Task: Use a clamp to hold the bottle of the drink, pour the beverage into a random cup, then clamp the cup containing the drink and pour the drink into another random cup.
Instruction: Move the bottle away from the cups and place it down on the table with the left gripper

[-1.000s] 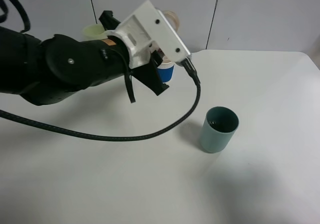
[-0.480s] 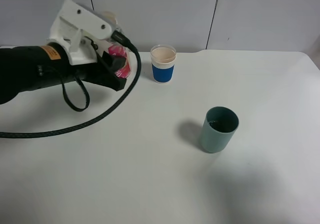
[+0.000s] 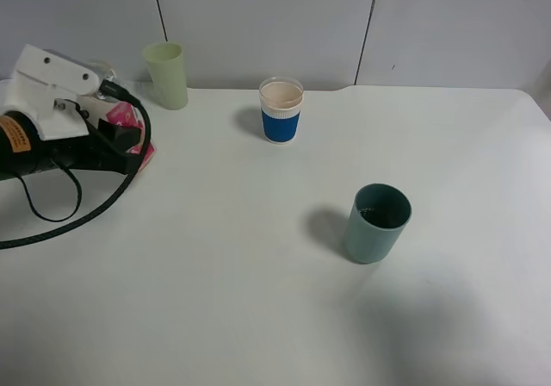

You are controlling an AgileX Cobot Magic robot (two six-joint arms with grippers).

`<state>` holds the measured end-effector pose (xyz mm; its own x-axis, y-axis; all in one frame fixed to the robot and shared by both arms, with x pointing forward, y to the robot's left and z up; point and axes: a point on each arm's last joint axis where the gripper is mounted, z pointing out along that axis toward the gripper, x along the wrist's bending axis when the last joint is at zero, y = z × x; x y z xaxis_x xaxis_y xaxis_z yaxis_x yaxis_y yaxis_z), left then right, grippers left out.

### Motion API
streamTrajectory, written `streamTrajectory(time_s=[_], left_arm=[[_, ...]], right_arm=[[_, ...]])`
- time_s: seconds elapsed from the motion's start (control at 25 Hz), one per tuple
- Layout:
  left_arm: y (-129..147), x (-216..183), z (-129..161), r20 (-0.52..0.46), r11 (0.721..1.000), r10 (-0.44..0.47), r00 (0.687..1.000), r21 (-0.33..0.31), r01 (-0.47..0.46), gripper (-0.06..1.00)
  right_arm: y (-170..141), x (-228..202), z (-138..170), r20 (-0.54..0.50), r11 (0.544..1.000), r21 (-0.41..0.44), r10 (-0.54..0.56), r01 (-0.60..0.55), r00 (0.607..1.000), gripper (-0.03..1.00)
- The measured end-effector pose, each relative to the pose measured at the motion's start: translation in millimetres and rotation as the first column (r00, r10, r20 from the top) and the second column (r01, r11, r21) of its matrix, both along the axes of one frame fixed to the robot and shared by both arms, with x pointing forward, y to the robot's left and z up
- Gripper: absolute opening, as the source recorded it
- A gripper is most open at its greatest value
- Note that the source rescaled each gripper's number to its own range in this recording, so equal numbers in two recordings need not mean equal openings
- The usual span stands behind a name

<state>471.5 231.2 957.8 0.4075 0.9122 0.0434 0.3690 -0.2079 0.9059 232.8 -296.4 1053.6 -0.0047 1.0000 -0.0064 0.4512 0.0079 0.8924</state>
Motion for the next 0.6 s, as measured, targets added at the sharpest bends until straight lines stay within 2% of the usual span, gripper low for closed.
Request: streamTrajectory(time_s=[0.2,0.44,0.6], left_arm=[[17.7,-4.8,-6.4,0.032,0.999,0.044,0.999,-0.019,-0.043,0.00],[21.3,-4.8,-25.6,-0.026,1.000,0.002,1.000,0.027,-0.001,0.00],[18.6,-1.2,-36.8,-0.040,1.000,-0.019,0.999,0.010,0.020,0.00]], right_arm=[[0.0,0.0,0.0,0.000,1.000,0.000,0.000,0.000,1.000,0.64],[0.0,0.0,0.0,0.000,1.000,0.000,0.000,0.000,1.000,0.64],[0.0,0.0,0.0,0.000,1.000,0.000,0.000,0.000,1.000,0.64]])
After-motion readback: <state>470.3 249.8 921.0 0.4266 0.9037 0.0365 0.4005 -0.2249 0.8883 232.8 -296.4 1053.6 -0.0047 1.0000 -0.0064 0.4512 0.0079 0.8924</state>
